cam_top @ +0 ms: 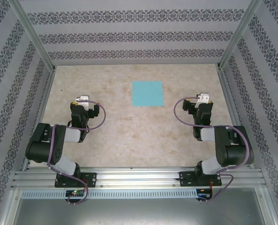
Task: Fold a paper plane with a square sheet of paper (fold left side to right side)
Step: Move the square sheet of paper to the center of the table.
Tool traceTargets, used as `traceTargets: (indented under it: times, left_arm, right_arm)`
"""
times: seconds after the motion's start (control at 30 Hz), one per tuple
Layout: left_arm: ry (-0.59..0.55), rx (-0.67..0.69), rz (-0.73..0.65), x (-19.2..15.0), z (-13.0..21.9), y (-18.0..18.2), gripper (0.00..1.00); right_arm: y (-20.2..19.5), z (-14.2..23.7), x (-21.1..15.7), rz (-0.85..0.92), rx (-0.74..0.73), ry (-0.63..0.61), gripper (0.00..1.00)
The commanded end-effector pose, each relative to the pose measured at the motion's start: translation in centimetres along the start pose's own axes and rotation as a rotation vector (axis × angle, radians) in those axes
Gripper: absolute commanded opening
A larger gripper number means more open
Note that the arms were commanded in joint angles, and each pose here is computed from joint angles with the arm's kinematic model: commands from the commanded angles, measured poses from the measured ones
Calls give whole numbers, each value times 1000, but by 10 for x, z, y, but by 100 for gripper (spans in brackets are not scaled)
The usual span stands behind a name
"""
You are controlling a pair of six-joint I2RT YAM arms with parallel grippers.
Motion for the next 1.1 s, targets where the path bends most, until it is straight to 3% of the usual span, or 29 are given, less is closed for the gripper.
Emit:
traceTargets:
  times: [0.0,0.6,0.73,0.83,0.93,1.07]
  left_arm:
    - [-11,-8,3,6,-3,2,100]
    - [-11,-8,7,7,-3,3,100]
    - [-12,66,32,22,4,15,100]
    - [-20,79,43,46,20,19,100]
    - [-3,32,155,71,33,15,100]
    - [165,-48,351,89,34,-3,100]
  right_arm:
    - [0,-1,15,6,10,-50,98]
    - [0,-1,15,-1,23,-51,98]
    - [-1,-1,30,-17,36,-38,98]
    - [-5,9,45,-30,20,59,98]
    - [-5,29,67,-78,33,42,98]
    - [-2,58,89,-186,66,36,98]
Point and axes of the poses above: each hand's point on the last joint's axis, 136 mm out from that joint toward the fingers, its own z axis back along the fingers, its own y axis along the line the jaws close on, x = y × z, the point moved 2 cm from there along z, back along the fingers
